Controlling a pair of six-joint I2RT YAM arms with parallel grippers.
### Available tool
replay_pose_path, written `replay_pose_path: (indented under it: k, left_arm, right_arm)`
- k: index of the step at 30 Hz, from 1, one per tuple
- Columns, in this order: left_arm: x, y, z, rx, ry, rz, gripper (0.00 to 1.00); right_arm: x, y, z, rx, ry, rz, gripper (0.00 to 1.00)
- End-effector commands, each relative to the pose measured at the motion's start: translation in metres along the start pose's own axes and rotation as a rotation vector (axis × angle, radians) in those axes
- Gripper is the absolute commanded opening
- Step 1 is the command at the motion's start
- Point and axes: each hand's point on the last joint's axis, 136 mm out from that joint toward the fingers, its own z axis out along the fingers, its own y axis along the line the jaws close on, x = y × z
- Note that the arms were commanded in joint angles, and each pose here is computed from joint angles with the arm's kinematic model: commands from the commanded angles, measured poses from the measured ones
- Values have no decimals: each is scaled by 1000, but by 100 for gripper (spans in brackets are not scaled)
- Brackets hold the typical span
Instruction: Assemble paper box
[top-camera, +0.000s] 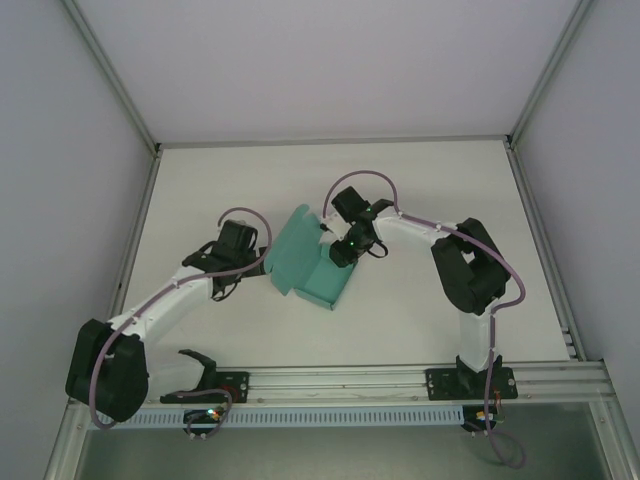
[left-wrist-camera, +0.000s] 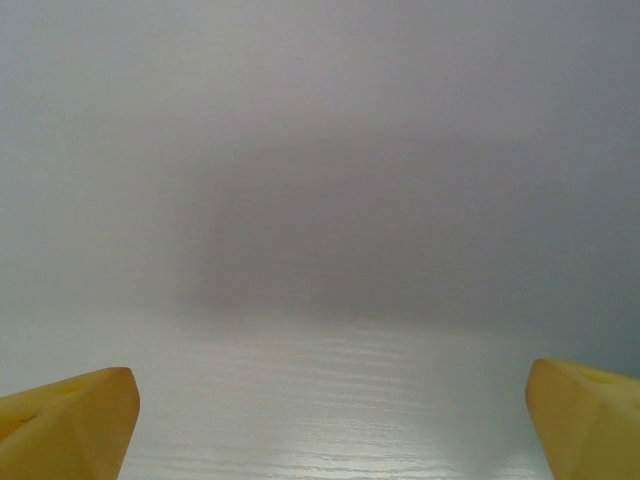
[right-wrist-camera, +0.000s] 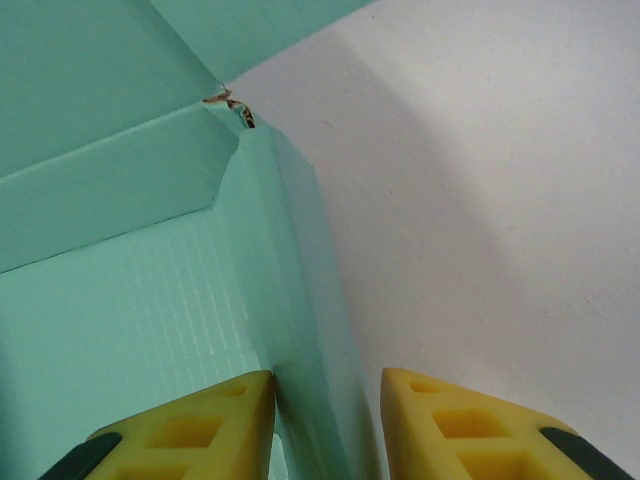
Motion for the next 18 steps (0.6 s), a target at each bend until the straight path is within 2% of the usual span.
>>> replay_pose_path:
  k: [1,5,15,18]
  left_arm:
    - [-9,-11,-4,28,-17,27,100]
    - [-10,-13,-4,31,-17,33,100]
    - [-7,-13,-3,30,-11,31,100]
    - [-6,-11,-2,20,-12,26,100]
  right_arm:
    - [-3,8,6,-36,4,-27,27]
    - [-3,0,17,-2,9,-6,22]
    - [10,-22,36,126,21,40,0]
    - [11,-25,32,168,2,47,0]
